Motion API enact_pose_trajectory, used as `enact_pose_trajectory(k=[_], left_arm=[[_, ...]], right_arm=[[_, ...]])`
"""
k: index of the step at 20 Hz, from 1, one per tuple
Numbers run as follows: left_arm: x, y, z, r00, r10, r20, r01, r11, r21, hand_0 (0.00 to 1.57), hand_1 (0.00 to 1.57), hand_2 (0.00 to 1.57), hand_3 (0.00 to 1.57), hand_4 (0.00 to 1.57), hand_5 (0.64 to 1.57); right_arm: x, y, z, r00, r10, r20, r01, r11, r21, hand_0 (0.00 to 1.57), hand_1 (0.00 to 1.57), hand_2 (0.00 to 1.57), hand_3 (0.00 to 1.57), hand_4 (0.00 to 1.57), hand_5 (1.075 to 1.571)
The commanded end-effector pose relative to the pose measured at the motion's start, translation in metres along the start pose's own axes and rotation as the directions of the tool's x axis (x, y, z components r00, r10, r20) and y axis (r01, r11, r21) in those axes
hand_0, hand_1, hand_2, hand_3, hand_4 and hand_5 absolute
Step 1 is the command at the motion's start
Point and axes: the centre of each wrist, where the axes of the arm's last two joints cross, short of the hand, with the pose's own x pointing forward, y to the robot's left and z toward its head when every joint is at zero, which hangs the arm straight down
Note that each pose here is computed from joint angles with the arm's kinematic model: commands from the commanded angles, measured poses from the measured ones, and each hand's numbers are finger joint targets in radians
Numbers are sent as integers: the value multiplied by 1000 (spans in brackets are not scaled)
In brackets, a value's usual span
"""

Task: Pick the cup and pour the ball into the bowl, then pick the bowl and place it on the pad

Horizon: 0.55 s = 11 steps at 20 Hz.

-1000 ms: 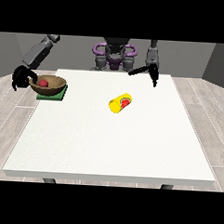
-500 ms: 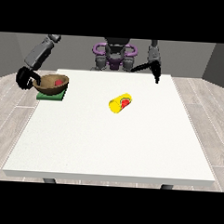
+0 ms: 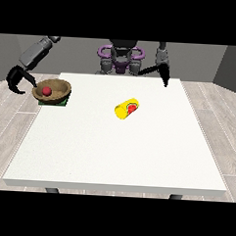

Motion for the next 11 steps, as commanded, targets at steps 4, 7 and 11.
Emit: enact_pose_trajectory(k=[4, 7, 11], left_arm=[[4, 11, 16, 1000, -2, 19, 2, 1000, -14, 0, 0, 0, 0, 0, 1568], [-6, -4, 12, 1000, 9, -22, -9, 1000, 18, 0, 0, 0, 0, 0, 1569], [-31, -3, 22, 992, 5, -122, -3, 1000, 17, 0, 0, 0, 0, 0, 1569]], right_arm=[[17, -20, 3, 1000, 17, 8, -17, 999, -46, 0, 0, 357, 259, 0, 1489], [32, -15, -1, 1000, 16, -1, -16, 1000, 4, 0, 0, 255, 56, 0, 1493], [80, -45, 6, 999, -26, 39, 22, 994, 106, 0, 0, 189, 288, 0, 1503]])
